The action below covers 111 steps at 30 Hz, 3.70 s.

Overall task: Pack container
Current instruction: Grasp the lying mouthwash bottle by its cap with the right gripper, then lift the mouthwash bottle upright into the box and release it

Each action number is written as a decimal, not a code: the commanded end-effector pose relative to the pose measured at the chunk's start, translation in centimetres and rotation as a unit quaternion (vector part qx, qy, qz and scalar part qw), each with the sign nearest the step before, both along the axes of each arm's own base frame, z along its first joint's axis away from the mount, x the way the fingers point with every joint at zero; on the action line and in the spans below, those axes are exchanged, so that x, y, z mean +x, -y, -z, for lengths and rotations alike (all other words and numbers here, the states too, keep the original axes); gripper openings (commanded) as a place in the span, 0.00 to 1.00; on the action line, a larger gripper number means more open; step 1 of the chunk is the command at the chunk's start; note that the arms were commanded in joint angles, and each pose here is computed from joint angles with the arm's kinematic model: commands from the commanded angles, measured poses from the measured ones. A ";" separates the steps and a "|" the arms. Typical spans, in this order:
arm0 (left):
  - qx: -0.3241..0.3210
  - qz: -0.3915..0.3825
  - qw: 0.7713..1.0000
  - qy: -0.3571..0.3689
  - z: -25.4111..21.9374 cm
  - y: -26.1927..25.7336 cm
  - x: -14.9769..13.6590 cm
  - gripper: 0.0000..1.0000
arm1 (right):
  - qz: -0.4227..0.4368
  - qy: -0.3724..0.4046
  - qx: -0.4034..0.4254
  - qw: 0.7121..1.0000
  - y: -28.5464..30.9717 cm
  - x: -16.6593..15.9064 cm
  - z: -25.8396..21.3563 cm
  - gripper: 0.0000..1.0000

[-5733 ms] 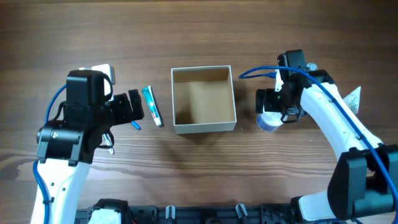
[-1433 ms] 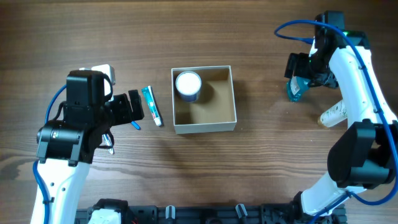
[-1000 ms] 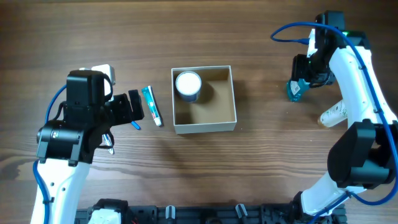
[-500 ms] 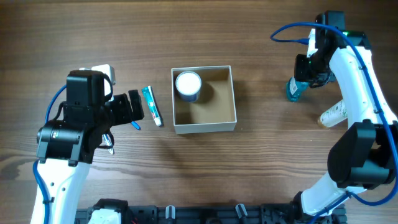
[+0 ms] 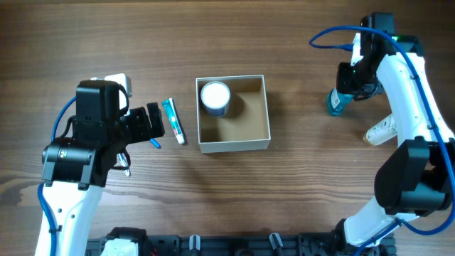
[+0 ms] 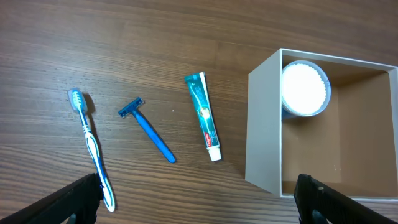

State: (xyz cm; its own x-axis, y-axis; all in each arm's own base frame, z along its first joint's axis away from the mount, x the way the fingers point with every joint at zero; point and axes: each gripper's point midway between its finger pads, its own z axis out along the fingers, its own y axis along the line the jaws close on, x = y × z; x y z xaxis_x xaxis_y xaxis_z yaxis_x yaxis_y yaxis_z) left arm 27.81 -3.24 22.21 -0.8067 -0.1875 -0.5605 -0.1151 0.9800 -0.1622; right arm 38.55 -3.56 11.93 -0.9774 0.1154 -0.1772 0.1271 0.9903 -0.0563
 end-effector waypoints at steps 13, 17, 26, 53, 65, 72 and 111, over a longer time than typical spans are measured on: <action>-0.008 0.002 1.000 0.007 -0.6 0.4 0.2 1.00 | -0.141 0.200 0.041 0.969 -14.4 -3.1 -19.9 0.04; -0.008 0.002 1.000 0.006 -0.6 0.3 0.2 1.00 | -0.158 0.207 0.080 0.962 -20.1 -3.8 -19.7 0.04; -0.008 0.002 1.000 0.007 -0.6 0.3 0.2 1.00 | -0.160 0.196 0.055 0.966 -22.8 -2.8 -17.4 0.04; -0.008 0.002 1.000 0.005 -0.6 0.3 0.1 1.00 | 0.088 0.156 0.051 0.983 -13.1 -1.7 -16.0 0.44; -0.008 0.002 1.000 0.005 -0.6 0.3 0.1 1.00 | 0.252 0.031 0.104 0.962 -6.8 -2.8 -6.4 0.96; -0.008 0.002 1.000 0.005 -0.6 0.3 0.1 1.00 | 0.286 0.011 0.137 0.948 -7.0 -3.0 2.3 0.88; -0.008 0.002 1.000 0.005 -0.6 0.3 0.1 1.00 | 0.414 -0.033 0.107 0.903 -6.2 -2.1 13.9 0.47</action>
